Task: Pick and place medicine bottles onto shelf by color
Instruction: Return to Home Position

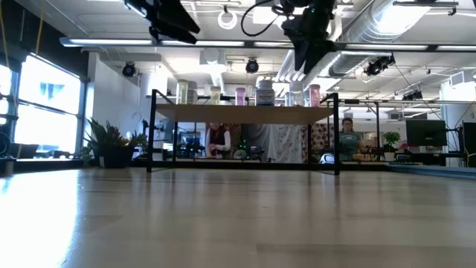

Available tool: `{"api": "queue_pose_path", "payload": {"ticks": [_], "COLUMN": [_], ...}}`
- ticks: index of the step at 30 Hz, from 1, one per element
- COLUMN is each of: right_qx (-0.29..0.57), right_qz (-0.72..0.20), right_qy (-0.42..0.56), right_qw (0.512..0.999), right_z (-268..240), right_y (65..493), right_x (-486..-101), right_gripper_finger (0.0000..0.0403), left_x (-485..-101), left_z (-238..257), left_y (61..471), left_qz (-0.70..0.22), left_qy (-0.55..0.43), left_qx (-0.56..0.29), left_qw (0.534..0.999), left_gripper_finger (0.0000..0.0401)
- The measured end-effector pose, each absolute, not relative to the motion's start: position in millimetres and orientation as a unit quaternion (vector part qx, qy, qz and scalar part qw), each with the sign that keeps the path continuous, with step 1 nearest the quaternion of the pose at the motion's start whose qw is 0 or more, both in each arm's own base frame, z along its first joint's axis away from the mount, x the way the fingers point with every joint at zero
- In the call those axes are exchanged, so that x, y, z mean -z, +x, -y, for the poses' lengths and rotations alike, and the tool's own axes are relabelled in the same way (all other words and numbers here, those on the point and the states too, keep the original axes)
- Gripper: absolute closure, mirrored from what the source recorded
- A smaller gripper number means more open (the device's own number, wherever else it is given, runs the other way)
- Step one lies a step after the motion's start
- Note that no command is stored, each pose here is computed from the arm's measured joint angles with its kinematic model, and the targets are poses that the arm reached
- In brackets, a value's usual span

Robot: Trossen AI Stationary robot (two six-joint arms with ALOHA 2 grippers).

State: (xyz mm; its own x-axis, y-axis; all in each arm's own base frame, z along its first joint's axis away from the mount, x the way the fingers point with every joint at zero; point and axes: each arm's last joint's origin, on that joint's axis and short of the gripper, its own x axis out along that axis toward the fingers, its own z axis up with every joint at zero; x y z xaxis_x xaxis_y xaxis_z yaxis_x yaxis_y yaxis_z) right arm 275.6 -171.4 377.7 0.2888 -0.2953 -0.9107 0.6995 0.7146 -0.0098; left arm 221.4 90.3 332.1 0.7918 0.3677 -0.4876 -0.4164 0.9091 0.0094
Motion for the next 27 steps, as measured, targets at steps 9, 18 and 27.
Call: {"api": "queue_pose_path", "payload": {"ticks": [9,18,27], "right_qx": [0.321,0.303,0.268], "right_qz": [-0.426,-0.299,-0.242], "right_qy": [0.197,0.170,0.137], "right_qw": [0.823,0.889,0.922], "right_z": [167,162,139], "right_y": [285,308,315], "right_x": [-392,-413,-444], "right_gripper_finger": [0.0227,0.0227,0.0227], "left_x": [-301,-286,-256], "left_z": [-70,-51,-39], "left_y": [173,122,92], "left_qz": [-0.171,-0.094,-0.038], "left_qy": [-0.080,-0.104,-0.099], "left_qx": [-0.217,-0.236,-0.238], "left_qw": [0.958,0.962,0.966], "left_gripper_finger": [0.0194,0.0194,0.0194]}}
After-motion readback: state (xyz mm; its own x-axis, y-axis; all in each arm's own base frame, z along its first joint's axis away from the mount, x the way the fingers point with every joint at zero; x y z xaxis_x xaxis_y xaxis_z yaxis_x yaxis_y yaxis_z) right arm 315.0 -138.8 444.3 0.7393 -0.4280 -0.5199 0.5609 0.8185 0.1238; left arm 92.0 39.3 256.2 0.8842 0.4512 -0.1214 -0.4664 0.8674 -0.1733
